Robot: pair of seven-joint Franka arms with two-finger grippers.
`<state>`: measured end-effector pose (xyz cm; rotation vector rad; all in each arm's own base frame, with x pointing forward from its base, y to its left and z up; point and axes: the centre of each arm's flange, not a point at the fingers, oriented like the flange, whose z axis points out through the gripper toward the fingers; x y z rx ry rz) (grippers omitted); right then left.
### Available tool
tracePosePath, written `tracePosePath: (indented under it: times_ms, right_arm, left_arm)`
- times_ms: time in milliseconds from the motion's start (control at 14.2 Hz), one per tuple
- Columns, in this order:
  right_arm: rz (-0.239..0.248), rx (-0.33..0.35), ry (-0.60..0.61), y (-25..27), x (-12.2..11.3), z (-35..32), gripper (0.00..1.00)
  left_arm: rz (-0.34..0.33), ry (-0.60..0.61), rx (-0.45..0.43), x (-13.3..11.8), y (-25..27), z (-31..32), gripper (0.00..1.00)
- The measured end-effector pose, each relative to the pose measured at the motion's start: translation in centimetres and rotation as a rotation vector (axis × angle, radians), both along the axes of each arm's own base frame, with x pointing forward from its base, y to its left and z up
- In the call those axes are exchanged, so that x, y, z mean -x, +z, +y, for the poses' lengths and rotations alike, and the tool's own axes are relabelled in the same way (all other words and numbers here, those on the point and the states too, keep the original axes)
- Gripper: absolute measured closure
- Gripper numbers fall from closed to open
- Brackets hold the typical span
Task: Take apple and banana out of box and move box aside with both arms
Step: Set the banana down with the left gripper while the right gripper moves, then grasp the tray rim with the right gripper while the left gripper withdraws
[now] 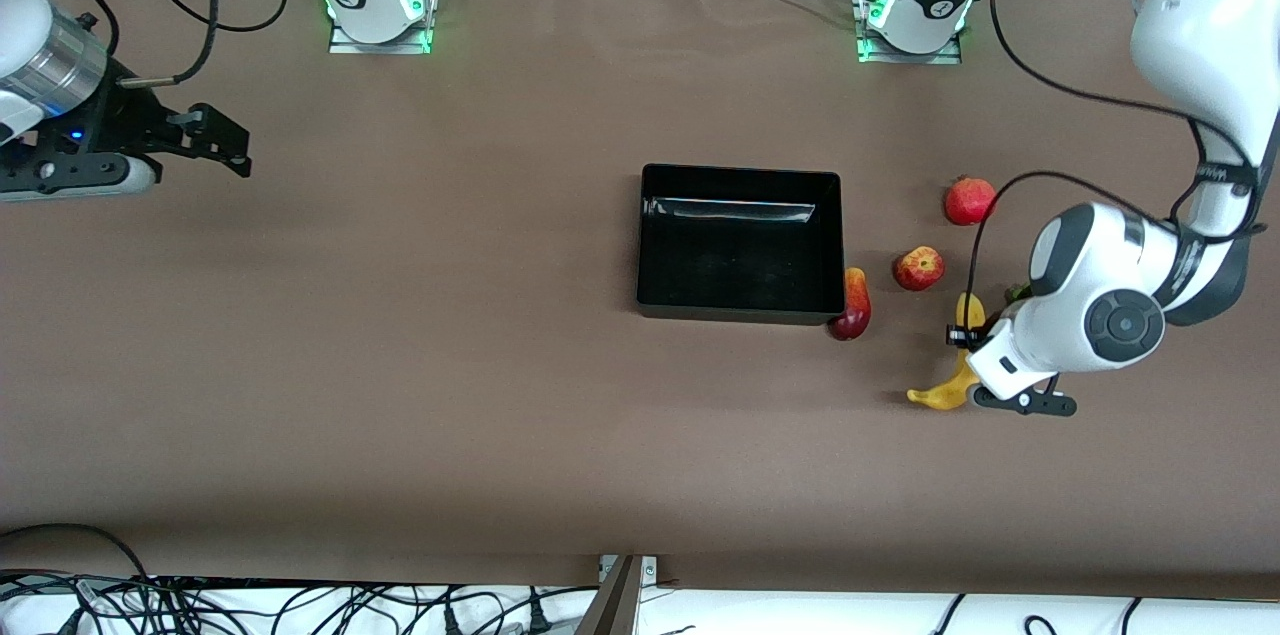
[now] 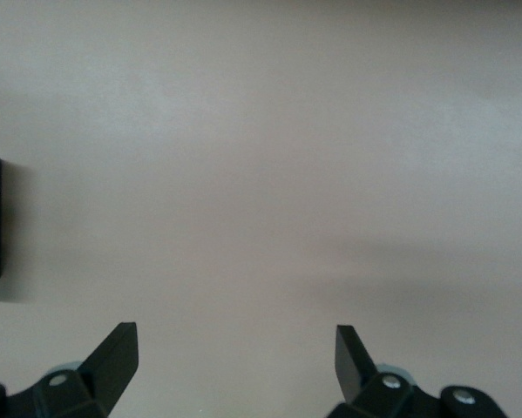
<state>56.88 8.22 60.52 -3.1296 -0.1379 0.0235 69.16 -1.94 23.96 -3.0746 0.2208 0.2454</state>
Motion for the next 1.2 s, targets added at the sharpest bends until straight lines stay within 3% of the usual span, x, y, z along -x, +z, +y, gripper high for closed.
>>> tracePosePath:
  times_ms: [211, 281, 563, 774, 1056, 1196]
  right_arm:
    - [0.031, -0.002, 0.01, -1.3, -0.4, 0.3, 0.0]
    - [0.041, 0.0, 0.014, -1.7, -0.5, 0.3, 0.0]
    - [0.056, 0.002, 0.051, -2.0, -0.2, 2.1, 0.0]
    - [0.092, 0.008, 0.075, -2.4, 0.4, 3.4, 0.0]
    - [0.167, 0.008, 0.093, -5.5, 0.8, 7.7, 0.0]
    - [0.164, 0.011, 0.055, -8.6, 0.6, 12.8, 0.0]
  left_arm:
    - [-0.022, -0.103, 0.022, -0.3, -3.6, 2.3, 0.65]
    - [-0.022, -0.115, 0.025, -0.2, -4.3, 2.8, 0.61]
    - [-0.042, -0.125, 0.027, -0.7, -3.8, 2.5, 0.24]
    - [-0.066, -0.126, -0.006, -1.8, 2.3, 2.2, 0.0]
    - [-0.061, -0.103, -0.076, -1.7, 15.6, 1.7, 0.0]
    - [-0.066, -0.086, -0.085, -0.2, 21.3, 1.0, 0.0]
